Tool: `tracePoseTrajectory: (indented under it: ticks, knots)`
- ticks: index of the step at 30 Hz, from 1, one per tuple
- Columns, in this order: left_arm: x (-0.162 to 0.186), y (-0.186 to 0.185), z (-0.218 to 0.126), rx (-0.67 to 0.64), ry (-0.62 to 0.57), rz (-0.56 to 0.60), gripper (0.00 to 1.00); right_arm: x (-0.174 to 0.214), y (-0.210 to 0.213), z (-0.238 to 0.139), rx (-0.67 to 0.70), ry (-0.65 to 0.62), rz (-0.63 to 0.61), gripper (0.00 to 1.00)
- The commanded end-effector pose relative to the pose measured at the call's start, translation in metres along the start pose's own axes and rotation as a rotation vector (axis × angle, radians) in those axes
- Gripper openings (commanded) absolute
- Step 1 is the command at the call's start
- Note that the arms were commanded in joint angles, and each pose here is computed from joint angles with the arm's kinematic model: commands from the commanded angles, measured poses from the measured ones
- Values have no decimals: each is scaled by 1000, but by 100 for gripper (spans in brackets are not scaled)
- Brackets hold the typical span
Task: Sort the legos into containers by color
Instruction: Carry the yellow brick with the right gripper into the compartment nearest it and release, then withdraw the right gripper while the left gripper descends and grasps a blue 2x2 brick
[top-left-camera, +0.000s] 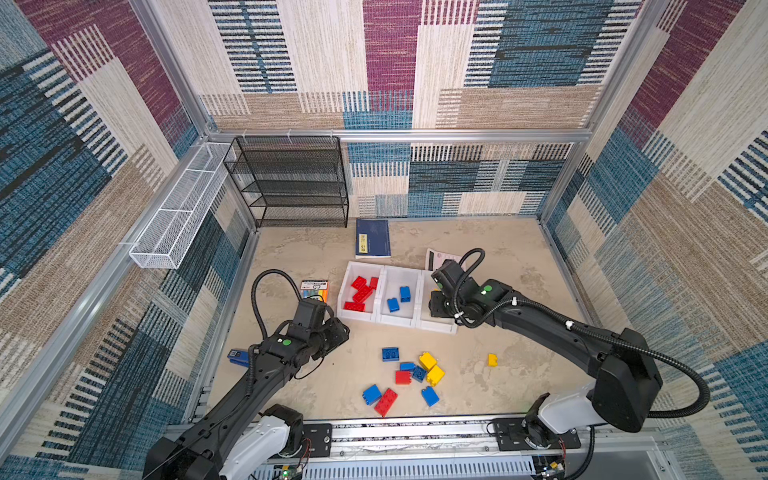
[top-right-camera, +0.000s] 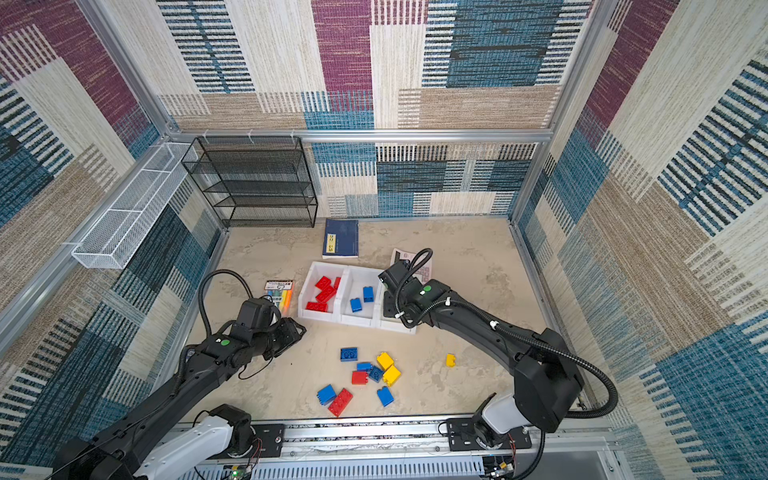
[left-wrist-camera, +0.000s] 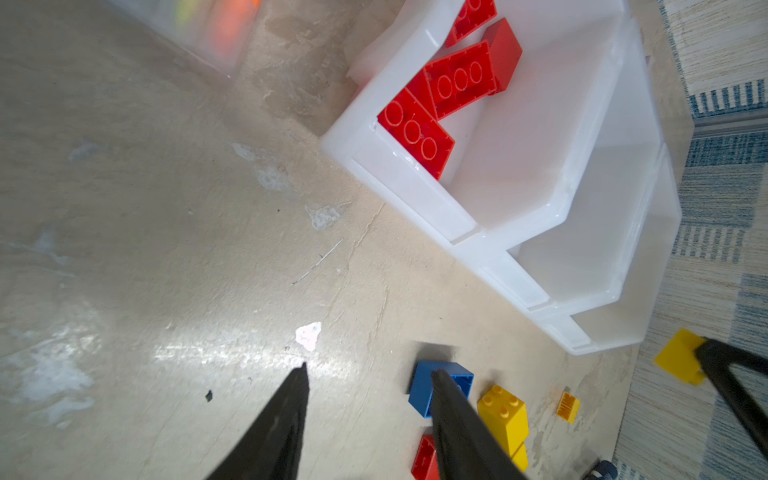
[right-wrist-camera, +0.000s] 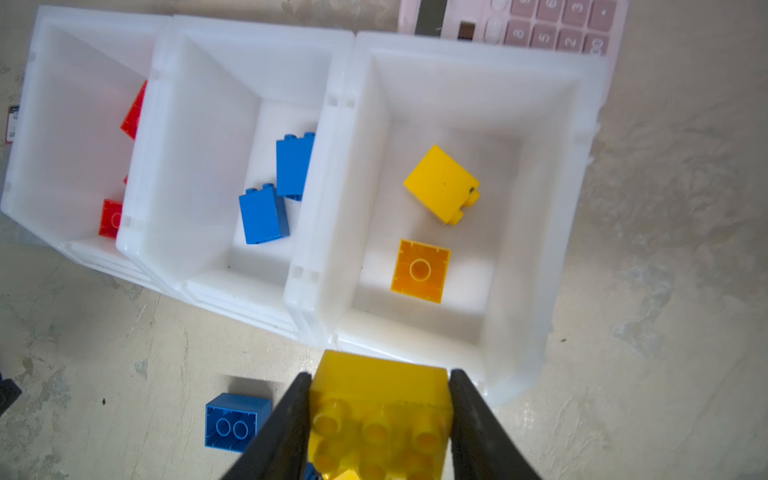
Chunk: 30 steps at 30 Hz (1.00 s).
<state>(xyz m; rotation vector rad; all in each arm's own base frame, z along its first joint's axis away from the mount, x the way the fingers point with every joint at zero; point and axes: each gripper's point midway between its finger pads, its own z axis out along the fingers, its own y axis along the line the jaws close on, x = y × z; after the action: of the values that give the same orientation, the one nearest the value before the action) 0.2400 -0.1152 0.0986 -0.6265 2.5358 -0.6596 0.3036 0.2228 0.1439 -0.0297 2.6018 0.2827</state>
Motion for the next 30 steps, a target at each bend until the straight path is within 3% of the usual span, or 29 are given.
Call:
tracePoseTrajectory:
  ticks: [1, 10, 15, 18, 30]
  knots:
    - [4, 3, -2, -1, 9, -29, 51, -18, 0, 10, 14, -18, -70, 44]
    - [10, 9, -6, -8, 14, -40, 51, -29, 4, 37, -3, 1, -78, 45]
    - [12, 11, -6, -5, 16, -48, 51, -30, 6, 39, -8, 7, -80, 63]
    - [12, 11, -7, -7, 16, -48, 51, -31, 5, 36, -5, 0, -78, 67]
    - [14, 13, -9, -4, 19, -51, 51, -30, 3, 26, -13, -14, -67, 71]
